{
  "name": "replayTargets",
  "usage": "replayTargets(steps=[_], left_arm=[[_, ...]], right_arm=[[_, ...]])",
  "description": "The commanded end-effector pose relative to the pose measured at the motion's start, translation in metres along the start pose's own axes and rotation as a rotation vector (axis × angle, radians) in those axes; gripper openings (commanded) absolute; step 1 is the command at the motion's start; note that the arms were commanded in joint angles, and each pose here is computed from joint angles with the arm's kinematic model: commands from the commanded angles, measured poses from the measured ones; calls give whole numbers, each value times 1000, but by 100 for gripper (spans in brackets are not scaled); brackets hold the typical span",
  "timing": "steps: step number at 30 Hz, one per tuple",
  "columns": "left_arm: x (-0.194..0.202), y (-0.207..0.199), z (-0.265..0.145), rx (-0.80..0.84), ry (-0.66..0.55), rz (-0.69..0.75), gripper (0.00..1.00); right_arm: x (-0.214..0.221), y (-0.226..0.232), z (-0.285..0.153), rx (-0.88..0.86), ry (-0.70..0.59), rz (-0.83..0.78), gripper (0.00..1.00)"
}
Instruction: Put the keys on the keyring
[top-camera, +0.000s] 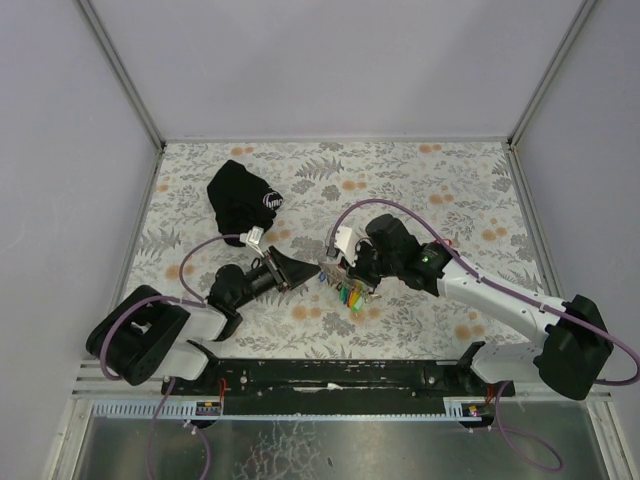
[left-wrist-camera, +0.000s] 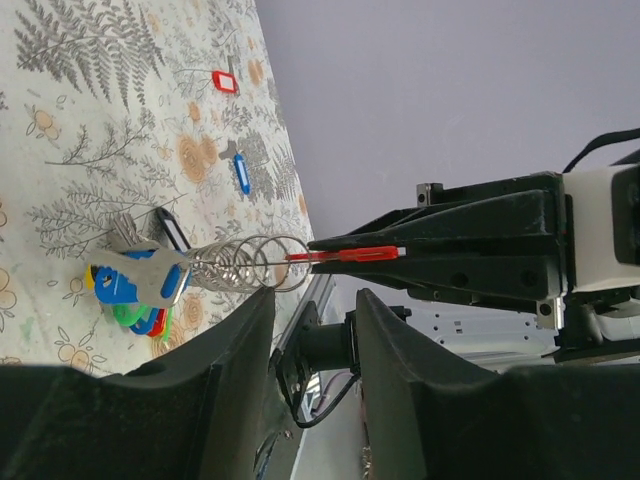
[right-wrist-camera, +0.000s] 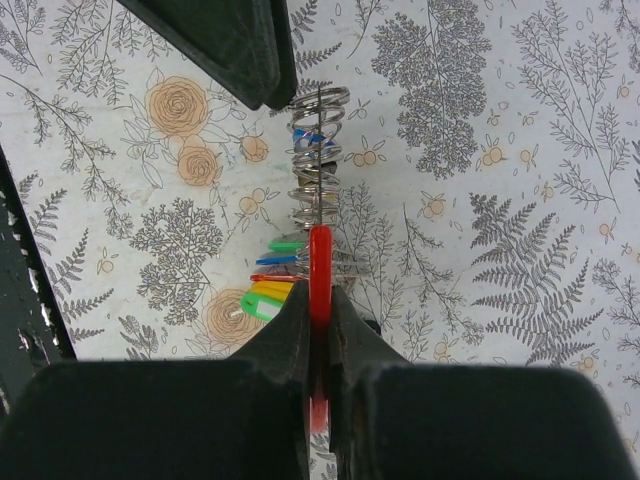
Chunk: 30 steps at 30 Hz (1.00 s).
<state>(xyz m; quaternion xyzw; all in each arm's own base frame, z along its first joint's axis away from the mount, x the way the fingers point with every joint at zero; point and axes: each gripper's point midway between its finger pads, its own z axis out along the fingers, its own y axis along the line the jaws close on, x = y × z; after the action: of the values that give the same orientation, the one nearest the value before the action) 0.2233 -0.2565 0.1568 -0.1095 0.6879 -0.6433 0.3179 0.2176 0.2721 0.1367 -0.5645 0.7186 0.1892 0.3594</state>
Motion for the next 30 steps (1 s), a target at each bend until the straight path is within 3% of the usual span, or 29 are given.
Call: replayTargets(steps=[1,8,18,30], left_arm=[[-6,-23,8,99,-9,-18,37],[-8,-19,11,85,-15,-50,38],[-9,14,12,-66,-37,-71,40],[-11,-12,12,32,-30,-26,35]], right_arm=[[-30,-1,-9,9,-117,-26,0],[-30,-1,-9,9,-120,-29,0],[-33,0,-15,16,-143,-36,0],[-32,2,-14,12,-152,-36,0]])
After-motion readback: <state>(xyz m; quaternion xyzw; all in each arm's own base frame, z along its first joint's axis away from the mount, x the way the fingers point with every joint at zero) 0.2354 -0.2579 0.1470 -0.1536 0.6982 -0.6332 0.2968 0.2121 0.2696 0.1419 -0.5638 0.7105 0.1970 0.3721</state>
